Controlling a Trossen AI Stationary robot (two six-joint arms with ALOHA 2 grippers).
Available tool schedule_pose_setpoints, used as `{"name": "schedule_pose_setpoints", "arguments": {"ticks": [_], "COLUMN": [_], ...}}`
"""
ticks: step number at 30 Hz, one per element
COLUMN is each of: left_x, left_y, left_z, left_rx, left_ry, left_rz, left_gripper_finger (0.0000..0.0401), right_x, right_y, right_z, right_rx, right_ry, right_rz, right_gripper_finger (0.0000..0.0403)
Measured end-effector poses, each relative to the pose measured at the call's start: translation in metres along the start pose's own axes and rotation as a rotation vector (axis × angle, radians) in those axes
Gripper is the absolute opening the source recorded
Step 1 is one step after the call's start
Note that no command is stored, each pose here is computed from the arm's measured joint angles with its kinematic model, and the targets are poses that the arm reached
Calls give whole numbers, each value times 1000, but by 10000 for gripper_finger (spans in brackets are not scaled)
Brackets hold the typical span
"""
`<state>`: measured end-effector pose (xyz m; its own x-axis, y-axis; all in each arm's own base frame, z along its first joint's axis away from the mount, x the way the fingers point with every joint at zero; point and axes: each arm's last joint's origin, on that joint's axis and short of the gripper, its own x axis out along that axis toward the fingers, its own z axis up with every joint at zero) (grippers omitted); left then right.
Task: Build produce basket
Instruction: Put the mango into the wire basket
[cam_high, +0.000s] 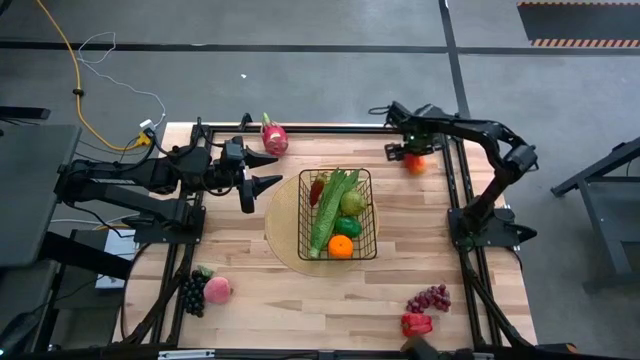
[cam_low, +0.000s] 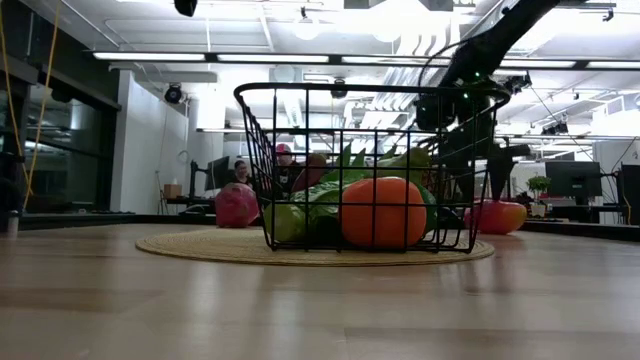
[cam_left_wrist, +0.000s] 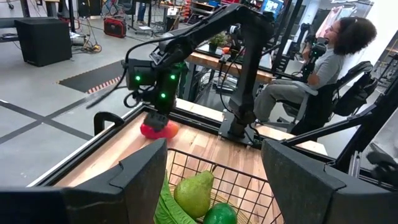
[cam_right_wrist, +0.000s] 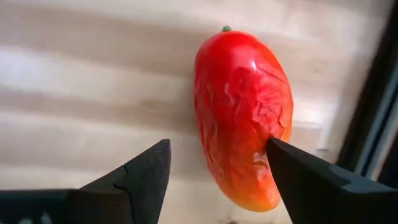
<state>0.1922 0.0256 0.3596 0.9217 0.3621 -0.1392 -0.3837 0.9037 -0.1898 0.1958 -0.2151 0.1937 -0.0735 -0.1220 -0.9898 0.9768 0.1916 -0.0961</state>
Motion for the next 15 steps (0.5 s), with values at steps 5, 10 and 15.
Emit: {"name": "schedule_pose_setpoints", "arguments": {"ticks": [5,10,15], "left_x": [0,0,0], "left_y": [0,0,0], "left_z": [0,0,0], "left_rx": [0,0,0], "left_ry": [0,0,0], "left_rz": [0,0,0], "left_gripper_finger": [252,252,252], "right_x": [-5,-10,-14], "right_y": [28,52,65], "right_z": [-22,-48,-64], "right_rx": [-92,-173,-254], "right_ry": [16,27,-27], "right_rz": [1,-7,-67], "right_gripper_finger": [256,256,256]}}
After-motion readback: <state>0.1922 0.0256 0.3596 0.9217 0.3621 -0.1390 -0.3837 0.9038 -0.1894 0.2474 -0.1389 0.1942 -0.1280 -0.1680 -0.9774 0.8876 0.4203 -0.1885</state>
